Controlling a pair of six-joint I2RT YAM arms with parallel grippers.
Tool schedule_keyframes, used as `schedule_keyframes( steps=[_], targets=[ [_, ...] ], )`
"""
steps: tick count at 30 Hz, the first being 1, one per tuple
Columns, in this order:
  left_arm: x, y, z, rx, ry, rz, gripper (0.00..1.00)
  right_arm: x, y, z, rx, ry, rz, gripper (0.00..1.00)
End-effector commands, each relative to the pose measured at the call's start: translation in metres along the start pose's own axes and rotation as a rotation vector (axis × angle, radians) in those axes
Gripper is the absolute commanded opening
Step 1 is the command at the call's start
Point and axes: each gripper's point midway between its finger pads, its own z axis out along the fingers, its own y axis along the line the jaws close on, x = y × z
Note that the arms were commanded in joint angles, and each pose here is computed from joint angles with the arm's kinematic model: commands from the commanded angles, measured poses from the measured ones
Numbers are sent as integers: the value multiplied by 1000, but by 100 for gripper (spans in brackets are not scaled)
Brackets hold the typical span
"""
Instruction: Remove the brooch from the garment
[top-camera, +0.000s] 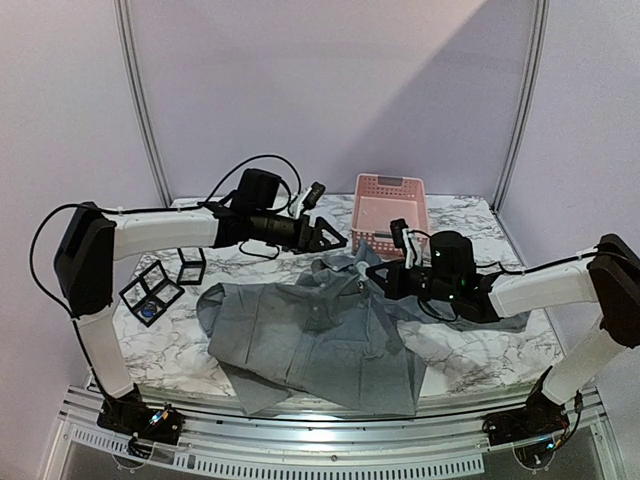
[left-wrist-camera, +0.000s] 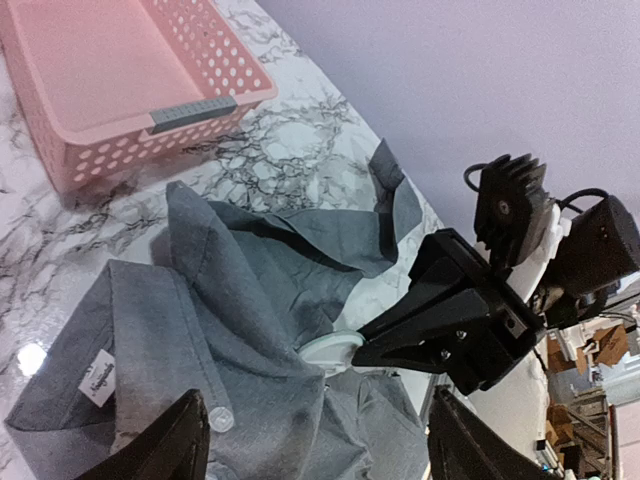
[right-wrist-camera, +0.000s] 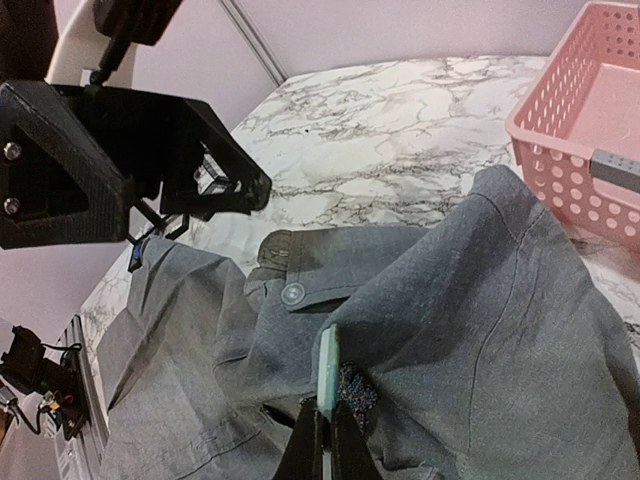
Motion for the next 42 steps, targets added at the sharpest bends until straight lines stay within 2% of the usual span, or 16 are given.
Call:
schedule_keyframes(
  steps=[1, 9, 15, 23, 25, 26, 28, 31, 36, 42],
  targets=[
    [2, -4, 14, 111, -5, -71, 75, -36, 16, -6, -20, -165, -54, 0],
    [19, 2, 30, 221, 13, -192, 75, -50, 16, 4, 113, -271, -176, 0],
    [23, -1, 34, 294, 4, -254, 75, -55, 16, 9, 116, -322, -188, 0],
    [14, 7, 21, 251, -16, -224, 75, -47, 19, 22, 94, -271, -181, 0],
    [10, 20, 11, 165, -15, -182, 75, -46, 21, 23, 90, -241, -202, 0],
    [2, 27, 4, 84, -25, -108, 75, -44, 21, 24, 95, -215, -215, 0],
    [5, 42, -8, -87, 28, -18, 76, -42, 26, 24, 89, -167, -245, 0],
    [2, 43, -28, -214, 48, 92, 76, -34, 24, 24, 105, -66, -277, 0],
    [0, 29, -45, -225, 26, 192, 76, -28, 26, 18, 117, 103, -321, 0],
    [17, 8, -32, -144, 78, 289, 69, -20, 28, 11, 128, 293, -346, 0]
  ],
)
